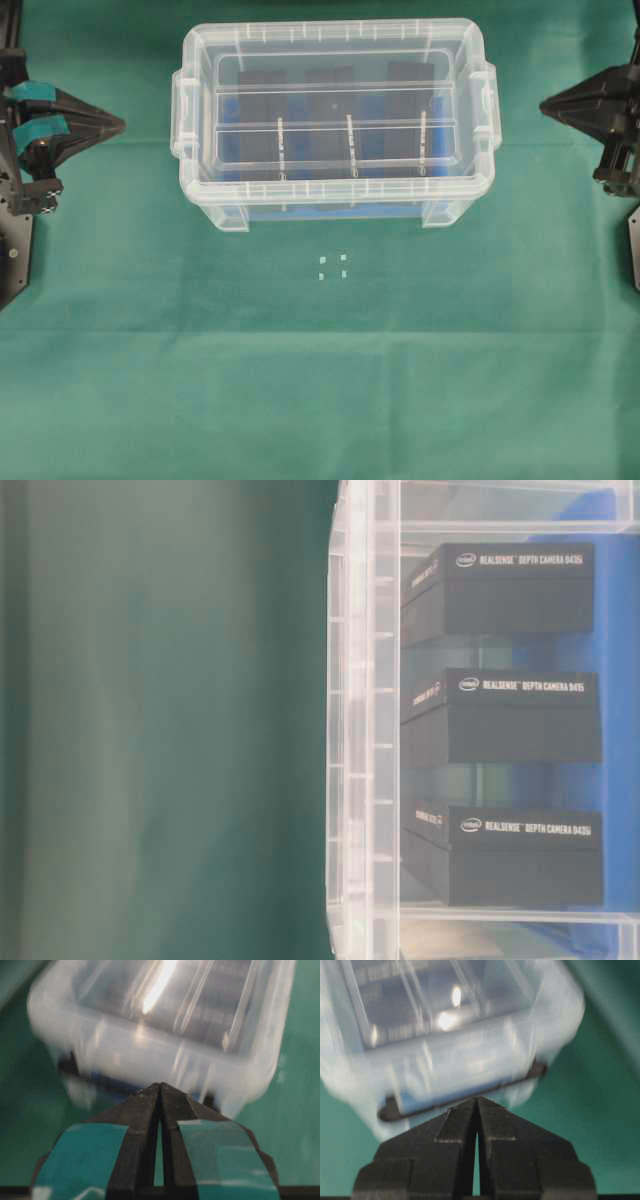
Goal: Clamp the lid of the box with both arms, then lift and open it.
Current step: 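Rotate both grippers and move them toward the box's short sides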
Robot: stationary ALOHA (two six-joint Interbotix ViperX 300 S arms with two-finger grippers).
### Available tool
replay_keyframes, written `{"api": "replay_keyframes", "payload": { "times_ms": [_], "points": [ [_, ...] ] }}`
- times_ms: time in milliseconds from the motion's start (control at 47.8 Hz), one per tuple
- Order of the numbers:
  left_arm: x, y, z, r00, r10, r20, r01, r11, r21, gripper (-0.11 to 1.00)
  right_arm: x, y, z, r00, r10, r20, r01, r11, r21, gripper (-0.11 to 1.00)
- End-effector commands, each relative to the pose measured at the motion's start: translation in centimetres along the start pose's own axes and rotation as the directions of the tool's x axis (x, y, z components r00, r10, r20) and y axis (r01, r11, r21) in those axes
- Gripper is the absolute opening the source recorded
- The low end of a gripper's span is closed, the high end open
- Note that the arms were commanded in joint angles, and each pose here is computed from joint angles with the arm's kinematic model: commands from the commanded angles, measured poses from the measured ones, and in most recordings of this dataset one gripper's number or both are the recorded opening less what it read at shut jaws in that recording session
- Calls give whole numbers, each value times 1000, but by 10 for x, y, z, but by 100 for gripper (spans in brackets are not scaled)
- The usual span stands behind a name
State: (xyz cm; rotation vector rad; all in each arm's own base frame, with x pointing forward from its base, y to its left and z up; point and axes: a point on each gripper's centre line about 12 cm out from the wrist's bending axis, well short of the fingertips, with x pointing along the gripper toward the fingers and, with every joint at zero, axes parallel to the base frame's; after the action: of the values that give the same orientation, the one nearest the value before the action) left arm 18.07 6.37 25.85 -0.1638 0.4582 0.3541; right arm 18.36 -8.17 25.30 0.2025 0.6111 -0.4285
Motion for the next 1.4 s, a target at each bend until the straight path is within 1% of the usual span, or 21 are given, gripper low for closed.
{"api": "replay_keyframes", "payload": {
  "times_ms": [0,63,84,167,251,356,711,962,1088,1276,1381],
  "points": [
    [-3,1,5,999,12,-53,-13,1000,-8,1,1,-1,1,997,-9,-79,11,1000,17,0],
    [-4,1,3,995,17,-97,-18,1000,-14,1,4,-1,-5,990,-15,-140,19,999,26,0],
    [-5,2,2,994,18,-111,-20,1000,-15,1,6,-1,-8,985,-17,-172,23,999,30,0],
    [-7,2,-1,987,22,-161,-26,999,-21,1,11,-2,-16,969,-24,-245,34,999,37,0],
    [-9,2,-4,977,27,-212,-32,999,-21,1,14,-3,-21,954,-31,-299,44,998,35,0],
    [-11,2,-6,970,30,-241,-36,999,-20,1,17,-3,-23,940,-35,-339,49,998,32,0],
    [-10,3,-7,966,32,-258,-39,999,-21,1,16,-3,-18,942,-39,-333,51,998,27,0],
    [3,3,-10,941,41,-335,-47,999,-10,1,16,-3,-17,942,-39,-333,50,998,24,0],
    [3,3,-7,937,44,-346,-44,999,6,1,16,-4,-17,941,-46,-336,51,999,5,0],
    [2,2,-10,924,44,-379,-16,997,77,1,15,-7,-19,931,-79,-357,61,996,-61,0],
    [1,2,-13,911,46,-410,2,993,116,1,15,-8,-20,922,-96,-374,60,992,-108,0]
  ]
}}
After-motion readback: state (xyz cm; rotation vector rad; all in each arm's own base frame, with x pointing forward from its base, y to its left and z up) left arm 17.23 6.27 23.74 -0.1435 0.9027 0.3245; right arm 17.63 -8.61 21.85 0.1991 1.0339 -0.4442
